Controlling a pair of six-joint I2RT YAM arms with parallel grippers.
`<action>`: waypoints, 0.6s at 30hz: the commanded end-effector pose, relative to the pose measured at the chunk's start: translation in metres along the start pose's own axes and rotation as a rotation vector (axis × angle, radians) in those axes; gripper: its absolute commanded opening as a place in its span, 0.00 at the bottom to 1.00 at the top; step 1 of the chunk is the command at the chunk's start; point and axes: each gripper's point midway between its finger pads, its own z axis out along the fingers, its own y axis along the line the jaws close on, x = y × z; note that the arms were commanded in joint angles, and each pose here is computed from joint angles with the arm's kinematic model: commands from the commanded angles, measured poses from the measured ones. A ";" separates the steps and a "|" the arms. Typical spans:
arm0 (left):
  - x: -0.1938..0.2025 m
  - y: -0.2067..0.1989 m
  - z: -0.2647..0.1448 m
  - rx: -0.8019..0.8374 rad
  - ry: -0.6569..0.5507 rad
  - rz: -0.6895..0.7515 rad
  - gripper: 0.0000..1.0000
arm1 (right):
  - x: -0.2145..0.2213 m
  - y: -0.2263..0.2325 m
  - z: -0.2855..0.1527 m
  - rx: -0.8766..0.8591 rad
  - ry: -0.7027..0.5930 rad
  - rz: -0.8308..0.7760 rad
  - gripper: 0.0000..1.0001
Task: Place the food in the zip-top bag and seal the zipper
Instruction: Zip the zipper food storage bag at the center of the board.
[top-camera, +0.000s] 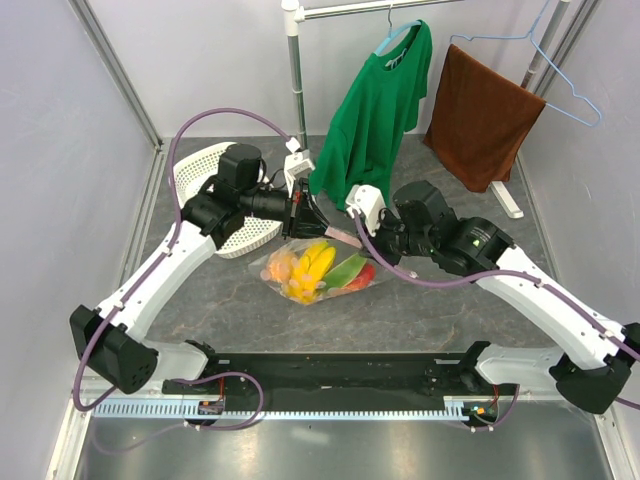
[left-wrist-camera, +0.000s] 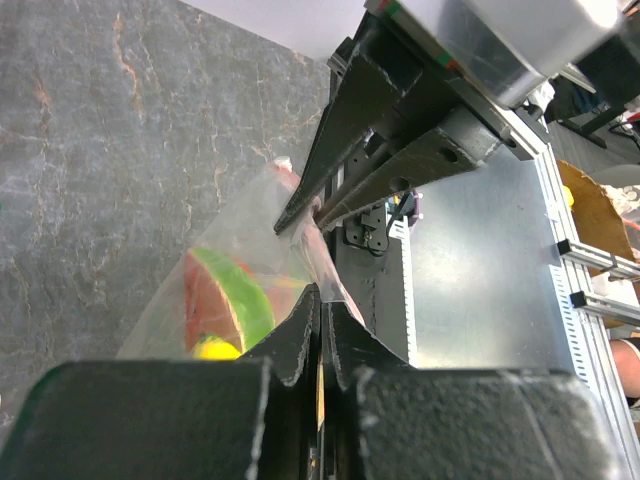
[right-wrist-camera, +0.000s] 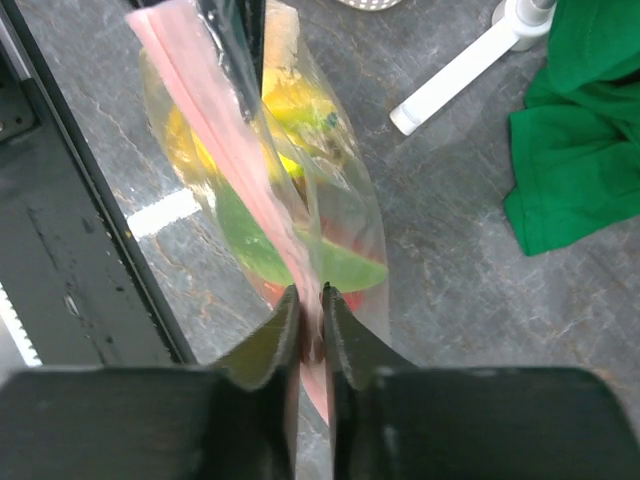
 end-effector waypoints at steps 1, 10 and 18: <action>-0.019 -0.015 -0.001 0.053 -0.025 0.060 0.02 | 0.001 -0.001 -0.001 0.012 -0.004 0.004 0.09; -0.031 0.001 0.007 0.033 -0.036 0.018 0.12 | -0.012 0.012 -0.033 -0.005 -0.105 0.157 0.00; -0.067 0.035 -0.026 -0.237 -0.214 -0.032 0.60 | -0.018 -0.003 -0.050 0.061 -0.165 0.656 0.00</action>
